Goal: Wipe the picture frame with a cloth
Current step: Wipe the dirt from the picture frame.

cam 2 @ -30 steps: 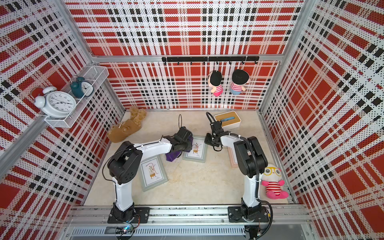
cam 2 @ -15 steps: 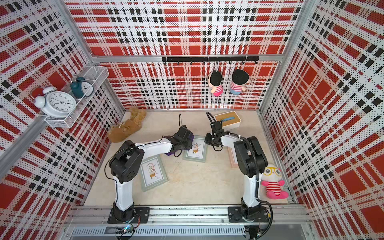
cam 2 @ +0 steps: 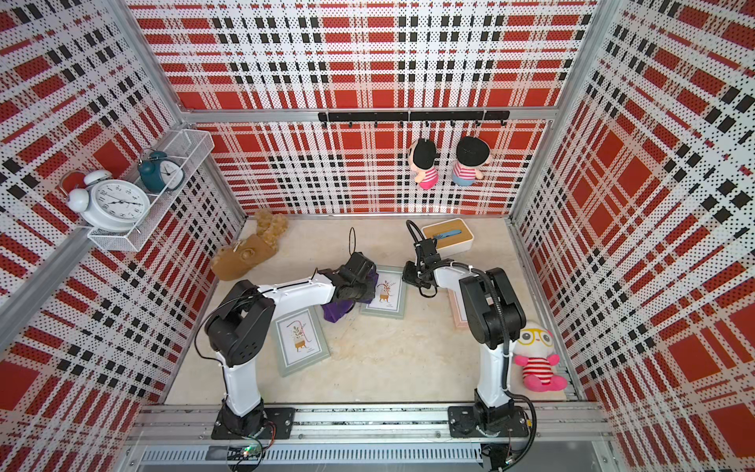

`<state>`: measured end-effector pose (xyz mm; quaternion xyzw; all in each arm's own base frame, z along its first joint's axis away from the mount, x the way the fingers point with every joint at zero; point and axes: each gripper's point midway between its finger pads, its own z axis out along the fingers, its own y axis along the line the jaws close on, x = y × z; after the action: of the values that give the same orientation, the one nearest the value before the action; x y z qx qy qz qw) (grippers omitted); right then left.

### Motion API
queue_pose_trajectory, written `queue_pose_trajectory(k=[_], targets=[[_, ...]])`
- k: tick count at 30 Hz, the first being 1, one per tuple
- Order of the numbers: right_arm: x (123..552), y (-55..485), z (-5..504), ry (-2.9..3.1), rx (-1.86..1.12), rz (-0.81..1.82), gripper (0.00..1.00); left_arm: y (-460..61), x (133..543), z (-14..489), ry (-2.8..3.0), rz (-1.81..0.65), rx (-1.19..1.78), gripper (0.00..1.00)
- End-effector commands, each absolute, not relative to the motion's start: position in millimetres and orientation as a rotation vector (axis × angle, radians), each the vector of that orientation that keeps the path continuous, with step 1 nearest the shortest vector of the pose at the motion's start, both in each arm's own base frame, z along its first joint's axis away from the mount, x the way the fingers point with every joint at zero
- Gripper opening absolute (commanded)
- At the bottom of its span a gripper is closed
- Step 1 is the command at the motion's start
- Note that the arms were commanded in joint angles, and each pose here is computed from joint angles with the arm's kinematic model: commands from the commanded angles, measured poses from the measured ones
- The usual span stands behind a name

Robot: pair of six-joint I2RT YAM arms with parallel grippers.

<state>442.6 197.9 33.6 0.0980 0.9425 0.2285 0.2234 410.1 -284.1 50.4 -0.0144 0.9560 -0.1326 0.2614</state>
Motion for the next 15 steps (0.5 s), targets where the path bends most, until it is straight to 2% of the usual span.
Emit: queue_pose_trajectory(k=[1, 4, 6, 8, 15], targets=[[404.7, 174.0, -29.7, 2.812, 0.338, 0.446, 0.16, -281.2, 437.2, 28.4, 2.638, -0.315, -0.005, 0.00], [404.8, 173.3, -30.6, 2.816, 0.336, 0.437, 0.16, -285.4, 459.0, 21.6, 2.635, -0.291, -0.011, 0.00], [404.5, 173.1, -30.3, 2.818, 0.335, 0.435, 0.16, -285.9, 456.1, 15.2, 2.649, -0.276, -0.009, 0.00], [405.0, 172.7, -28.3, 2.812, 0.335, 0.436, 0.17, -284.9, 437.9, 7.6, 2.677, -0.249, 0.016, 0.00], [406.1, 175.1, -22.1, 2.796, 0.323, 0.458, 0.17, -251.3, 326.2, -5.7, 2.789, -0.168, 0.054, 0.00]])
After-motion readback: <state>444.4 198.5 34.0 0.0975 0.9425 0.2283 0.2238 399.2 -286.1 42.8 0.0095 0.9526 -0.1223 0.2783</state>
